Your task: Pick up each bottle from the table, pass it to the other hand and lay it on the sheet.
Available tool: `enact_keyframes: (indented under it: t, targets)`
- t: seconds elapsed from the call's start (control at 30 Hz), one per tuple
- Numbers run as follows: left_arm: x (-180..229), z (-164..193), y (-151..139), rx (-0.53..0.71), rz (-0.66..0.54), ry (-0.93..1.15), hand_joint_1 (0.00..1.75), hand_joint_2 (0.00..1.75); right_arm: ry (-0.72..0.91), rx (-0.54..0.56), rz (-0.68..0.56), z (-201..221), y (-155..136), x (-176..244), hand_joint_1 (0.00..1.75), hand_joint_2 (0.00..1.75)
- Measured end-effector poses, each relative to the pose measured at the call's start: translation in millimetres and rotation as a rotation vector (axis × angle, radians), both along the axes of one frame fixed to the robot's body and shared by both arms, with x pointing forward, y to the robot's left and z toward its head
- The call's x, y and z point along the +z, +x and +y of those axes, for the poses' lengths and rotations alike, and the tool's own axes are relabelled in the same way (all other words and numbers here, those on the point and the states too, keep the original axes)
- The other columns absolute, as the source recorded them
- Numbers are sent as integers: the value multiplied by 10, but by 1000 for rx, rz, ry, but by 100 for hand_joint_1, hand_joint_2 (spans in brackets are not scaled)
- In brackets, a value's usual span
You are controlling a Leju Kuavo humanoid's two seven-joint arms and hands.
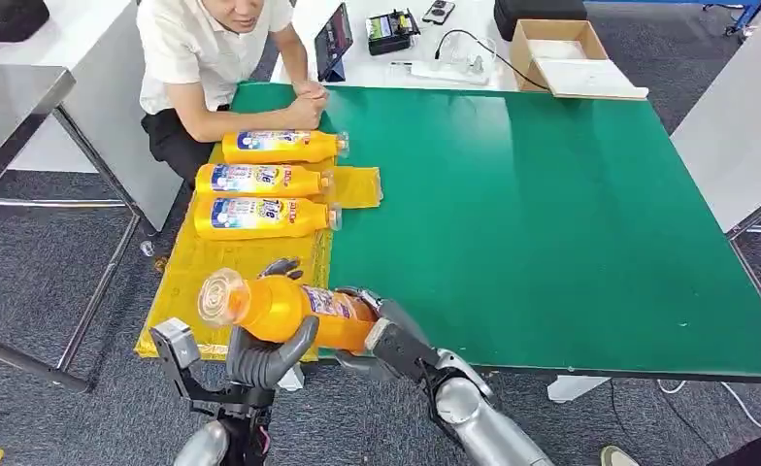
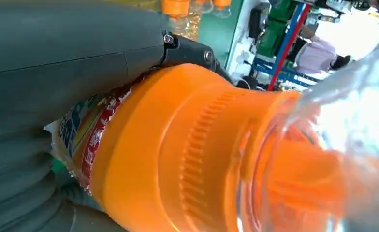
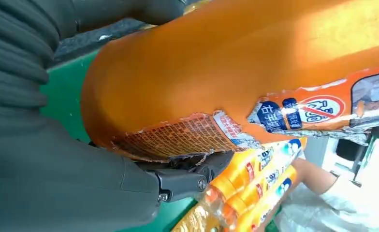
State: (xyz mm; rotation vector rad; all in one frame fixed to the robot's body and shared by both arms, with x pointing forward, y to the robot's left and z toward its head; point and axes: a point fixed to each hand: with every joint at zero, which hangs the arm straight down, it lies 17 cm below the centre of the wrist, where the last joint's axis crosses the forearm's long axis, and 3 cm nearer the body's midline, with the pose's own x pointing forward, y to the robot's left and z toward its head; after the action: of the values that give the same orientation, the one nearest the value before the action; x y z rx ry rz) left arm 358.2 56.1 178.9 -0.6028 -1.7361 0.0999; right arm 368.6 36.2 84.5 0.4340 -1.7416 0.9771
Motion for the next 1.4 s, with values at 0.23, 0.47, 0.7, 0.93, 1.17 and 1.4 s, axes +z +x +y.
enact_keyframes:
  t: [0.23, 0.47, 0.7, 0.93, 1.17, 1.4]
  targets:
    - [-4, -18, 71, -4, -15, 24, 175, 175, 31, -2, 23, 29, 29, 52, 0, 175]
    - [-20, 0, 115, 14, -9, 25, 175, 175, 173, -11, 131, 68, -30, 148, 0, 0]
    - [34, 186, 188, 107, -30, 25, 175, 175, 289, -35, 112, 53, -61, 390, 0, 0]
    - [276, 1015, 353, 435, -248, 410, 175, 175, 438, 3, -39, -100, -500, 910, 0, 0]
    - [334, 1277, 378, 562, -303, 580, 175, 175, 457, 3, -115, -205, -603, 1089, 0, 0]
    - [141, 1350, 571, 542, -315, 952, 175, 175, 454, -63, -160, -506, -650, 1078, 0, 0]
